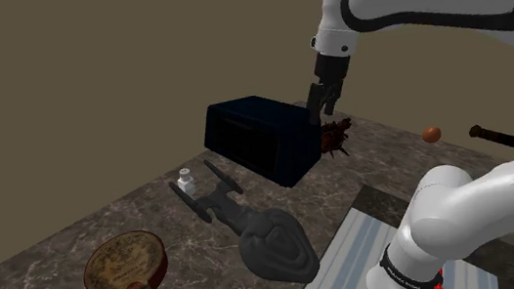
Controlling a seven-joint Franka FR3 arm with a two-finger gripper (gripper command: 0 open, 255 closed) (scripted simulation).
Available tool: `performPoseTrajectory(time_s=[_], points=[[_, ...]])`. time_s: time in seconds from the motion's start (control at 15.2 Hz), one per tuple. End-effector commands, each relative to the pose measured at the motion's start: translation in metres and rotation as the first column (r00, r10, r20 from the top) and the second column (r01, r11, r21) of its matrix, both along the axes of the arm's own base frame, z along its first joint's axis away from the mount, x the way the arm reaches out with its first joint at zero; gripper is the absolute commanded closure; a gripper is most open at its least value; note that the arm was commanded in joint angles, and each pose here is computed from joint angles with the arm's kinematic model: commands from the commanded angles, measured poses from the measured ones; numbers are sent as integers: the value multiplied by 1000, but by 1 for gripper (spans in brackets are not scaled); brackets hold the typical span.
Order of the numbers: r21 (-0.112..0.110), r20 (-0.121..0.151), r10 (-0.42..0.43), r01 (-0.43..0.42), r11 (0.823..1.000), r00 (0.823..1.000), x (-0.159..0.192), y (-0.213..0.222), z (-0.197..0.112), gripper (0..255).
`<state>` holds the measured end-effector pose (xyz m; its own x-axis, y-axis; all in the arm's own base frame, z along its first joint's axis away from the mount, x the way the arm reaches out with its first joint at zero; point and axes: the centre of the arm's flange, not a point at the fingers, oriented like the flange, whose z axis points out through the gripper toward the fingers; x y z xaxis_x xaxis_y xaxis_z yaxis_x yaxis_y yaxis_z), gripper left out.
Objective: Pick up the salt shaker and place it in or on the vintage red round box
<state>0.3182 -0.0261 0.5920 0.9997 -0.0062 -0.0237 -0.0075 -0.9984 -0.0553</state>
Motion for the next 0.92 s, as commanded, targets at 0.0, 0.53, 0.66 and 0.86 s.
performPoseTrajectory(time_s=[0.0,0.53,0.66,0.86], points=[[0,0,0,0,1000,1000,0,0,0,0],[-40,27,1,0,999,1000,70,61,-51,0],[-50,34,1,1,999,999,87,76,-64,0],[-65,44,2,1,998,999,114,99,-84,0]])
